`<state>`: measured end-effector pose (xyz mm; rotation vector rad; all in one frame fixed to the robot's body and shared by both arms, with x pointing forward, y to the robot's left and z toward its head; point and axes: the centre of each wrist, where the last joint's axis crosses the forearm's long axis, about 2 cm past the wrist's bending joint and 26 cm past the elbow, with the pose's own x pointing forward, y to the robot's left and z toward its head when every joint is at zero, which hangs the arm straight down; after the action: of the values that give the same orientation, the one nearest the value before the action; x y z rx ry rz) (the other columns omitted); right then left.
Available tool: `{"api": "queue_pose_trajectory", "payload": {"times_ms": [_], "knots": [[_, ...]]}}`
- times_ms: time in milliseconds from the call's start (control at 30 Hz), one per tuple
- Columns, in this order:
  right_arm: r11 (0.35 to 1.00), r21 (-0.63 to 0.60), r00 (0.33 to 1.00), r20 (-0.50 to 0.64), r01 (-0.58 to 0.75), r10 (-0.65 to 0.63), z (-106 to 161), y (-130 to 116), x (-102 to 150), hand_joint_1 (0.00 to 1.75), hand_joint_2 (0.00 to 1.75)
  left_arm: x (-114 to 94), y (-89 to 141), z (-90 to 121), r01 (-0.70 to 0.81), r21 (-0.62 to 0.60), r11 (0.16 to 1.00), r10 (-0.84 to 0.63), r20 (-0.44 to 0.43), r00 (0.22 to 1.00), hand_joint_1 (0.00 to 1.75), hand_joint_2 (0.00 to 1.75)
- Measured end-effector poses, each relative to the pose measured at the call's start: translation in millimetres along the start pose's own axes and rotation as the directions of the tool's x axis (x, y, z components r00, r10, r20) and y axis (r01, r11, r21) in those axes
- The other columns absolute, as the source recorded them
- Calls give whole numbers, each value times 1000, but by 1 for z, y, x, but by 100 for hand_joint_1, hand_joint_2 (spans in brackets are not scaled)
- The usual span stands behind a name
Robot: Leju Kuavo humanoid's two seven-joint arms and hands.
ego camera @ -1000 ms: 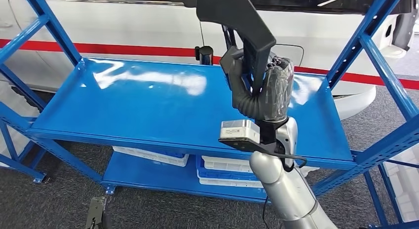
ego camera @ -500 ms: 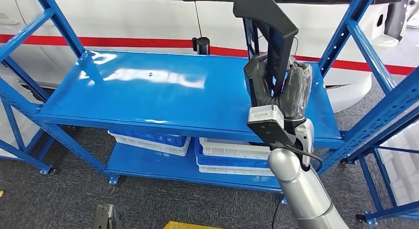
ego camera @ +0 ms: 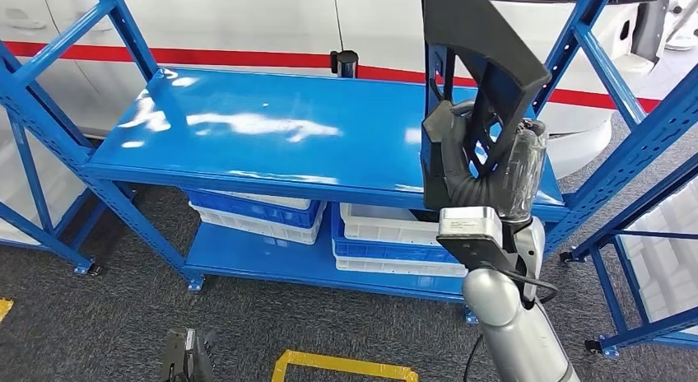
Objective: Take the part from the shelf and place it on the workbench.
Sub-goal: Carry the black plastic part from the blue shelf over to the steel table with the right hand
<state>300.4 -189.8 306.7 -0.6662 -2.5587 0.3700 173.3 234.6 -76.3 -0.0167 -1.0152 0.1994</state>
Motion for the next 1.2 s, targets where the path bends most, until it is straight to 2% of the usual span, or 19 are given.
{"api": "queue_pose_trajectory", "payload": {"times_ms": [533, 1200], "knots": [[997, -63, 998, 38, -38, 41, 14, -21, 12, 175, 175, 5, -9, -3, 19, -35, 999, -20, -14, 1000, 0, 0], [995, -89, 998, 40, -45, 49, 19, -29, 16, 175, 175, 12, -15, -8, 14, -44, 999, -14, 4, 1000, 0, 0]]}}
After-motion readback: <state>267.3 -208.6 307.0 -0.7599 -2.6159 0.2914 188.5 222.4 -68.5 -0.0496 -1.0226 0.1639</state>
